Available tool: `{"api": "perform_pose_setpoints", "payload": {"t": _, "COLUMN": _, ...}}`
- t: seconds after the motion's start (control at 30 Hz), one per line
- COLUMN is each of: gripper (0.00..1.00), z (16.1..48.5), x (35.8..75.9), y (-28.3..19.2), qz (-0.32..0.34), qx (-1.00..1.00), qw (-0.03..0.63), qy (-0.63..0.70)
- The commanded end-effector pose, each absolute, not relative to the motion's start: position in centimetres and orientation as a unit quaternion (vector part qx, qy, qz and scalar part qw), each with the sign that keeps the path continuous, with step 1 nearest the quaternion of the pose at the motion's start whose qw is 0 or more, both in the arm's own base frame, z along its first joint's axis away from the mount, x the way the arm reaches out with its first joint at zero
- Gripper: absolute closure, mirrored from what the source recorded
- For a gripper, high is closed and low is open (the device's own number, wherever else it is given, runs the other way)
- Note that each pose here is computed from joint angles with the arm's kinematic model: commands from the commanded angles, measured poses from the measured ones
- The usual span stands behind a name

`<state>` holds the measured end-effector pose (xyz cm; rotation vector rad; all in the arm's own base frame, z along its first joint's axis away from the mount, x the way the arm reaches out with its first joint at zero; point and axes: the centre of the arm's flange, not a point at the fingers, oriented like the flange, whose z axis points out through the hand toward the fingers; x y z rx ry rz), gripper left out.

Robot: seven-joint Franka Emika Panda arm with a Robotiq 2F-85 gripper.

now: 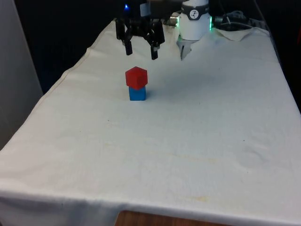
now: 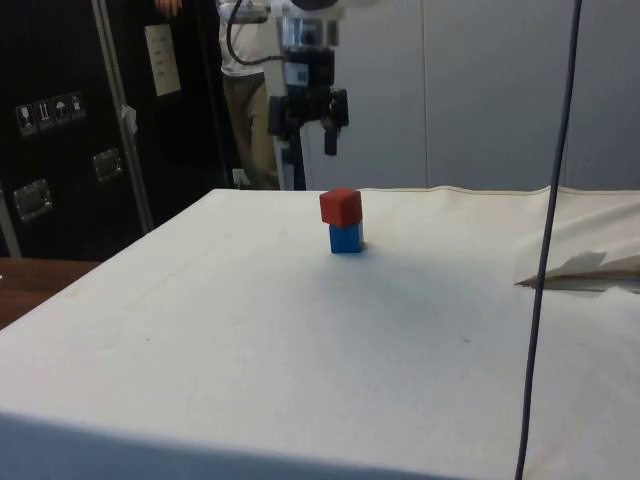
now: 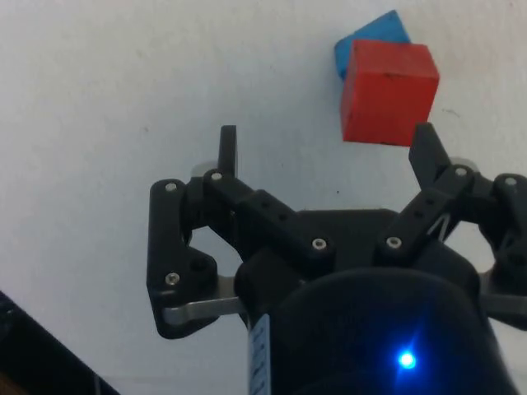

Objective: Stack the two cubes.

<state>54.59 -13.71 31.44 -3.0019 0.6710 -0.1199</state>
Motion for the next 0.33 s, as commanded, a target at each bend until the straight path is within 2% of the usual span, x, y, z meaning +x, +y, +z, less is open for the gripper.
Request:
{"api": "perform_pose_setpoints", "payload": {"t": 0.0, "gripper": 0.00, "z": 31.8, "x": 54.7, "y": -13.4, "qz": -0.039, "qx": -0.975, "qw": 0.032, "qy": 0.216}}
{"api": "perform_pose_setpoints", "payload": {"t": 0.3, "gripper": 0.00, "z": 33.9, "x": 55.2, "y": -10.7, "qz": -0.046, "qx": -0.978, "qw": 0.034, "qy": 0.202}}
